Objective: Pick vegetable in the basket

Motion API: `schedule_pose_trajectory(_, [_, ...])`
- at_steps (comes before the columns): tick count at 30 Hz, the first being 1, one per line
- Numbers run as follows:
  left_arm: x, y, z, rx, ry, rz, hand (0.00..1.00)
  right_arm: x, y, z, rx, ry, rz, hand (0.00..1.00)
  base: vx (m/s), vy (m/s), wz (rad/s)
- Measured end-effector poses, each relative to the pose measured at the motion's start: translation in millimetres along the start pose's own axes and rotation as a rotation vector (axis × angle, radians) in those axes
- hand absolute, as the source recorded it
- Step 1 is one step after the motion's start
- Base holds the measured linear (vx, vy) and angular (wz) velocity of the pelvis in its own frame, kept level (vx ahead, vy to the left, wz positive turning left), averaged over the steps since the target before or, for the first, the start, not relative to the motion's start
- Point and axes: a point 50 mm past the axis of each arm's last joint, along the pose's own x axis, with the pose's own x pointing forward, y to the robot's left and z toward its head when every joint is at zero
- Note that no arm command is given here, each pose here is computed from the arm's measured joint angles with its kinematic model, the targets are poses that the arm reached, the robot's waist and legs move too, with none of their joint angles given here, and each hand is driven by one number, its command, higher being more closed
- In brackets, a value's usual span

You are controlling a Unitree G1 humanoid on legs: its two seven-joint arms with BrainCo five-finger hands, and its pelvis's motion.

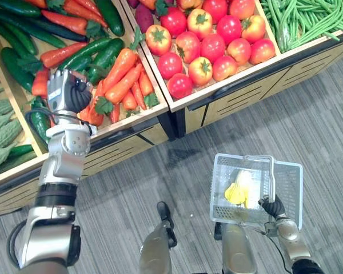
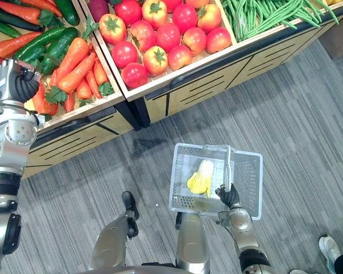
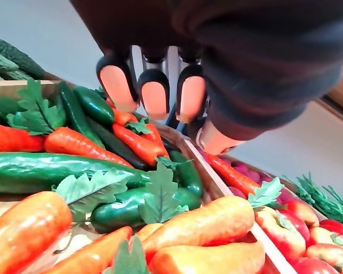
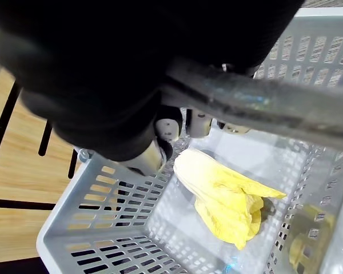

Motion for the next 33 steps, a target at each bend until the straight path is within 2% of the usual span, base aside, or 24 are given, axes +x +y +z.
schedule_pose_trajectory(1, [-0.8,0.4,-1.2,-0.002,0.007,0.004,1.0,-0.1,0.0,-0.3,0.0,0.001,-0.001,1.0,0.0,0.0,0.0])
schedule_pose_trajectory(2, [-1.6,0.1,-1.9,-0.005,0.011,0.007,0.0,-0.4,0.0,-0.9,0.0,0.003,-0.001,1.0,0.0,0.0,0.0])
schedule_pose_trajectory(33, [-2.7,-27.2,6.4,-0.074,0.109,-0.001,0.0,-4.3,14.8,-7.0,0.032,0.033,0.014,1.0,0.0,0.003,-0.02])
